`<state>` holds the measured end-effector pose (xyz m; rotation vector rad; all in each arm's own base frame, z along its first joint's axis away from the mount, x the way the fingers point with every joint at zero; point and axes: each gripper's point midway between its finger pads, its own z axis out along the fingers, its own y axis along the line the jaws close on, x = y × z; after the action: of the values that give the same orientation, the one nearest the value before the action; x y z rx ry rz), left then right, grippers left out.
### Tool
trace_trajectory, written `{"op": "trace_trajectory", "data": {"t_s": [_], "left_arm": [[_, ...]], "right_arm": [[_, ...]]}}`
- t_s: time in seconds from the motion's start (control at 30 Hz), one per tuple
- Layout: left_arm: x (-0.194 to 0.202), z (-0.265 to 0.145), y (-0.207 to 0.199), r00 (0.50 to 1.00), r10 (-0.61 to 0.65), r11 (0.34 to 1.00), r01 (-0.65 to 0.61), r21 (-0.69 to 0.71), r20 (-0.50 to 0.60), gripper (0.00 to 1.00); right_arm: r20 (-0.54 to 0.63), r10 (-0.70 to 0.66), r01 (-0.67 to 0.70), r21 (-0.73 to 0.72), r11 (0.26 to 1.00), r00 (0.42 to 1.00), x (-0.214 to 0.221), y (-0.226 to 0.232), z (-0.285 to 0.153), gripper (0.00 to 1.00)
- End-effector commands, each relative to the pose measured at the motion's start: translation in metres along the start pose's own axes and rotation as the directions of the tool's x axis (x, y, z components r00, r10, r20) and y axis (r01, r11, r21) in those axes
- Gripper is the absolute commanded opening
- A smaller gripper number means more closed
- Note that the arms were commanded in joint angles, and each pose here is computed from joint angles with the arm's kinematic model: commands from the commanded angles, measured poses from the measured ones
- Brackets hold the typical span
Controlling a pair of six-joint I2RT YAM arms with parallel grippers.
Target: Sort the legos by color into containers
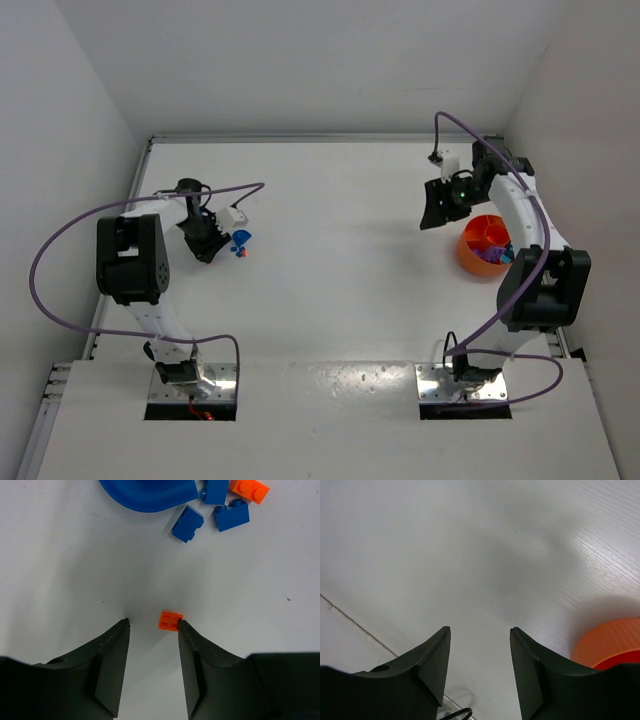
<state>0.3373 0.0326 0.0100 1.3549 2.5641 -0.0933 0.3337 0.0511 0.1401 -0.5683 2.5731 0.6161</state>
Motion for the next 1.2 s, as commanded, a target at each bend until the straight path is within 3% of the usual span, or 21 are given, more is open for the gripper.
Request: {"op": "trace_trajectory", "data": {"t_s": [0.0, 0.83, 0.93, 1.17], "left_arm": [[0.002, 0.007, 0.003, 1.000, 0.010, 1.000, -0.010, 0.013, 0.006, 0.48], [0.022, 0.034, -0.039, 0.996, 0.065, 0.989, -0.055, 0.138, -0.064, 0.46], [0.022, 0.034, -0.040, 0.996, 0.054, 0.989, -0.045, 0.138, -0.065, 0.43], [0.021, 0.035, -0.040, 0.995, 0.054, 0.989, -0.043, 0.141, -0.078, 0.25]], "right_arm": [[0.030, -0.019, 0.019, 0.005, 1.000, 0.999, -0.007, 0.006, -0.004, 0.51], [0.013, -0.022, 0.022, 0.014, 1.000, 1.000, -0.007, 0.003, 0.001, 0.50], [0.010, -0.029, 0.029, 0.010, 1.000, 1.000, -0.008, 0.006, 0.002, 0.50], [0.010, -0.029, 0.029, 0.010, 1.000, 1.000, -0.008, 0.006, 0.002, 0.50]]}}
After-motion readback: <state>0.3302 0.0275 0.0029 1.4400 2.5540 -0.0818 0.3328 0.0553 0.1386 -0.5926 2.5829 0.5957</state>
